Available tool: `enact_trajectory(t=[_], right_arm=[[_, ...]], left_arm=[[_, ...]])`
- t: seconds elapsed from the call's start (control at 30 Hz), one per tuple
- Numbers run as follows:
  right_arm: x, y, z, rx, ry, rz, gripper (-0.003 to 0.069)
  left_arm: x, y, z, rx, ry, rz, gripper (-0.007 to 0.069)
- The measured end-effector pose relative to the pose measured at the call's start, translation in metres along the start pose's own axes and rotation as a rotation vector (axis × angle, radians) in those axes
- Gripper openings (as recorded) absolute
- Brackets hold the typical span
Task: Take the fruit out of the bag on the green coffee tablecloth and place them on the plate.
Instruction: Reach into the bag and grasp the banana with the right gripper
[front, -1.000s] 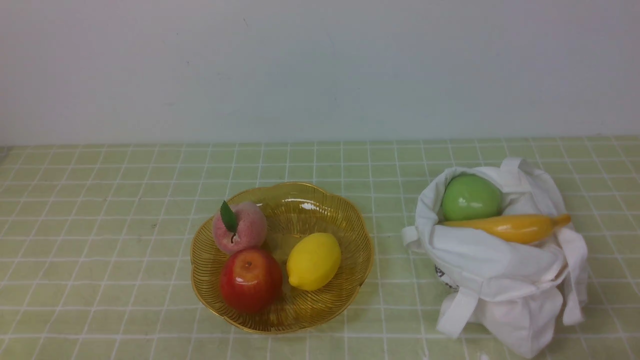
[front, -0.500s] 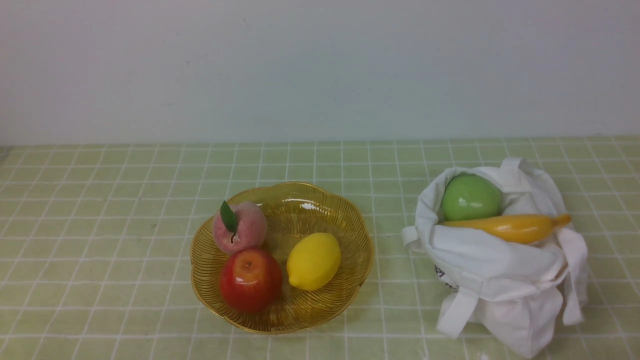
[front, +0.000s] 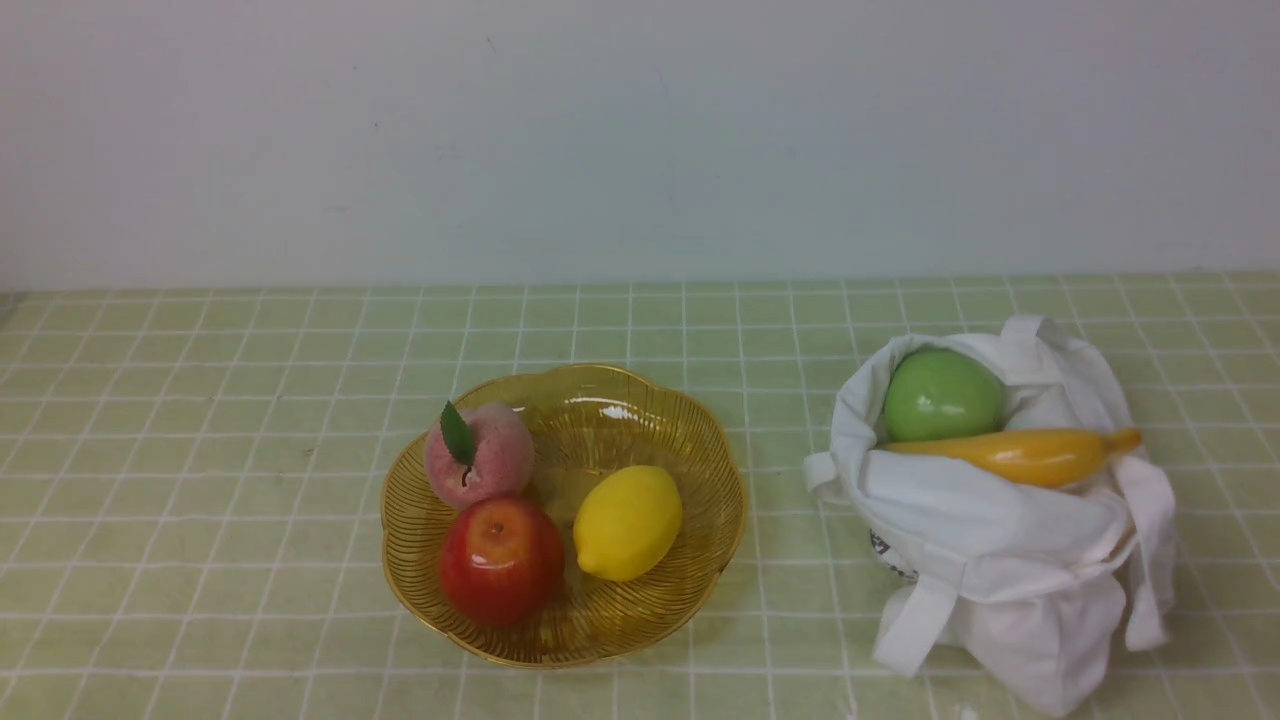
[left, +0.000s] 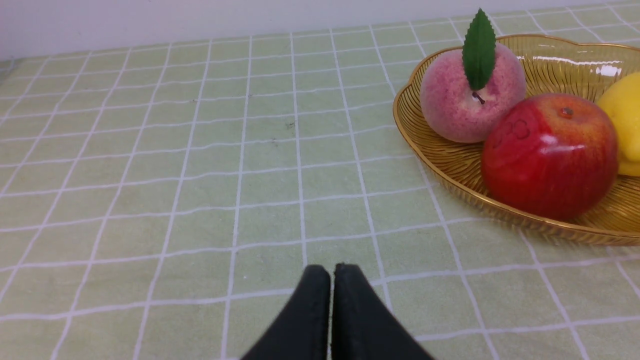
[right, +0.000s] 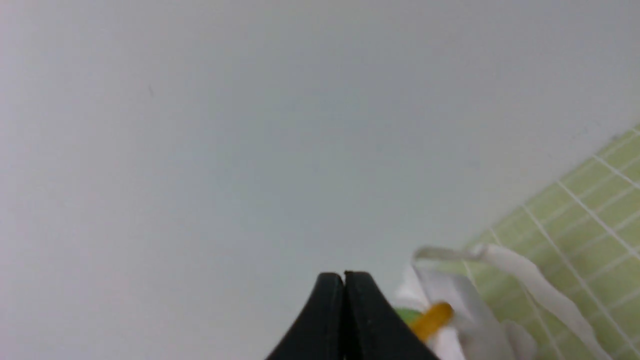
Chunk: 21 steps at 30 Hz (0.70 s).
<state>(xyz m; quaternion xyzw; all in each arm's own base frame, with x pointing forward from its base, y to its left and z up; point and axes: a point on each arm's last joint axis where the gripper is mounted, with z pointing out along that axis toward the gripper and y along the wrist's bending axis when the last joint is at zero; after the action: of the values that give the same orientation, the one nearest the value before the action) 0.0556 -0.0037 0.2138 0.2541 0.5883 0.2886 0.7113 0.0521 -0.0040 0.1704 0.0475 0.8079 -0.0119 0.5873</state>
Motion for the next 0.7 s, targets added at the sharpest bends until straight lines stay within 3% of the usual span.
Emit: enact_trajectory(t=[0.4, 0.53, 0.7], right_arm=[[-0.018, 0.005, -0.001, -0.025, -0.157, 0.19, -0.0015], [-0.063, 0.074, -0.003, -0.19, -0.038, -0.164, -0.0015], [-0.094, 0.125, 0.035, -0.084, 0.448, -0.668, -0.0015]], left_arm=[[0.0, 0.0, 0.0, 0.0, 0.0, 0.0, -0.0008], [0.0, 0.0, 0.0, 0.0, 0.0, 0.0, -0.0008], [0.0, 0.0, 0.0, 0.0, 0.0, 0.0, -0.0008]])
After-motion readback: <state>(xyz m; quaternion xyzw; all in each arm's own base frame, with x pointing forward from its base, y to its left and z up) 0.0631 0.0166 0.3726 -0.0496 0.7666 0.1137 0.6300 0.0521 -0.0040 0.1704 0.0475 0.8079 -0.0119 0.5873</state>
